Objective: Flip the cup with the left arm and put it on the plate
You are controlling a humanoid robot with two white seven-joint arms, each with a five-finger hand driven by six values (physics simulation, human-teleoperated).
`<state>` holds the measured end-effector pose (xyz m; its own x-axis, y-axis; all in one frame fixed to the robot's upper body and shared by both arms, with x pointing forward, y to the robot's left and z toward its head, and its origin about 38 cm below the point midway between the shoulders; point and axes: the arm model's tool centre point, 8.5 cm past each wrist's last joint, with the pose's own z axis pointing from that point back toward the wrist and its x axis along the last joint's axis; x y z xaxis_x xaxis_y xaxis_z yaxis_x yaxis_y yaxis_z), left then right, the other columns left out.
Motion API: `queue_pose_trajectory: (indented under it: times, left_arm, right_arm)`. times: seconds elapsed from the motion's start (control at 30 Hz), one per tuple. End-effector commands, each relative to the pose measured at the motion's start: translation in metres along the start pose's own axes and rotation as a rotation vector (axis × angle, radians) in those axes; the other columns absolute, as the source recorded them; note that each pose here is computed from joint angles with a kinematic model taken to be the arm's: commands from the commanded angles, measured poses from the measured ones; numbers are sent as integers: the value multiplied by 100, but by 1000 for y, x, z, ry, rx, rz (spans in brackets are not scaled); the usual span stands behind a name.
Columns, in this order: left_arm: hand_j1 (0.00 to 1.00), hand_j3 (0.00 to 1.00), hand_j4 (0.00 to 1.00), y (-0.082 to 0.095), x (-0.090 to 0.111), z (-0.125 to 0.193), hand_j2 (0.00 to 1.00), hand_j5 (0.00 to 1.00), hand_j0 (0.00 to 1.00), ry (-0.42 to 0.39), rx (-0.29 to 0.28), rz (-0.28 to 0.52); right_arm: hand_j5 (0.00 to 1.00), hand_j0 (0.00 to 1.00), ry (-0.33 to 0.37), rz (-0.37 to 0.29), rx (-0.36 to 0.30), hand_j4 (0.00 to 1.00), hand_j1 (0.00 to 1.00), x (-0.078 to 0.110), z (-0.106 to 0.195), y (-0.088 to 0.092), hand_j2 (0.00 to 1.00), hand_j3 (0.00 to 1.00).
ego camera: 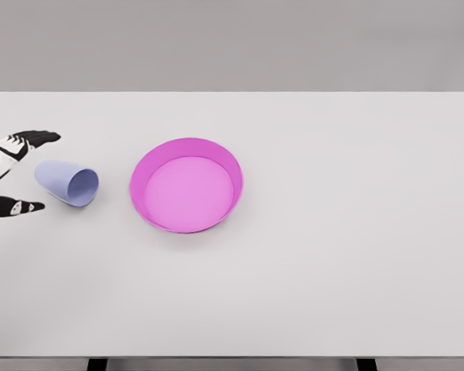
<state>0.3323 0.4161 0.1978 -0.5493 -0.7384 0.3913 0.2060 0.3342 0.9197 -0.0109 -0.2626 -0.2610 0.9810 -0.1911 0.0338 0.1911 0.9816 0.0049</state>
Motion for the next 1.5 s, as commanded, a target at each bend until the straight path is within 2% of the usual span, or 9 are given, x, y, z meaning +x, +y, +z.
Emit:
queue_pose_trajectory:
  times: [0.0, 0.3, 0.4, 0.53, 0.7, 0.9, 1.0, 1.2, 1.47]
  left_arm:
    - [100, 100, 100, 3, 1, 0, 100, 100, 100, -3, 13, 5]
    - [100, 100, 100, -6, -22, 11, 100, 100, 100, 75, -31, 9]
    - [100, 100, 100, -8, -32, 5, 100, 100, 100, 106, -65, -46]
    - [100, 100, 100, -22, -40, -14, 100, 100, 100, 107, -151, -92]
    - [100, 100, 100, -34, -41, -19, 100, 100, 100, 103, -197, -96]
    - [100, 100, 100, -20, -57, -25, 100, 100, 100, 144, -205, -143]
    - [100, 100, 100, -26, -65, -30, 100, 100, 100, 163, -245, -155]
    - [100, 100, 100, -33, -63, -34, 100, 100, 100, 150, -274, -165]
    - [100, 100, 100, -27, -61, -40, 100, 100, 100, 139, -257, -167]
  right_arm:
    - [100, 100, 0, 0, -1, 100, 100, 0, 0, 0, 100, 100]
    - [100, 100, 0, 0, 1, 100, 100, 0, 0, 0, 100, 100]
    - [100, 100, 0, 0, -1, 100, 100, 0, 0, 0, 100, 100]
    - [100, 100, 0, 0, -1, 100, 100, 0, 0, 0, 100, 100]
    - [100, 100, 0, 0, -1, 100, 100, 0, 0, 0, 100, 100]
    - [100, 100, 0, 0, -1, 100, 100, 0, 0, 0, 100, 100]
    - [100, 100, 0, 0, -1, 100, 100, 0, 0, 0, 100, 100]
    - [100, 100, 0, 0, -1, 100, 100, 0, 0, 0, 100, 100]
    - [100, 100, 0, 0, -1, 100, 100, 0, 0, 0, 100, 100]
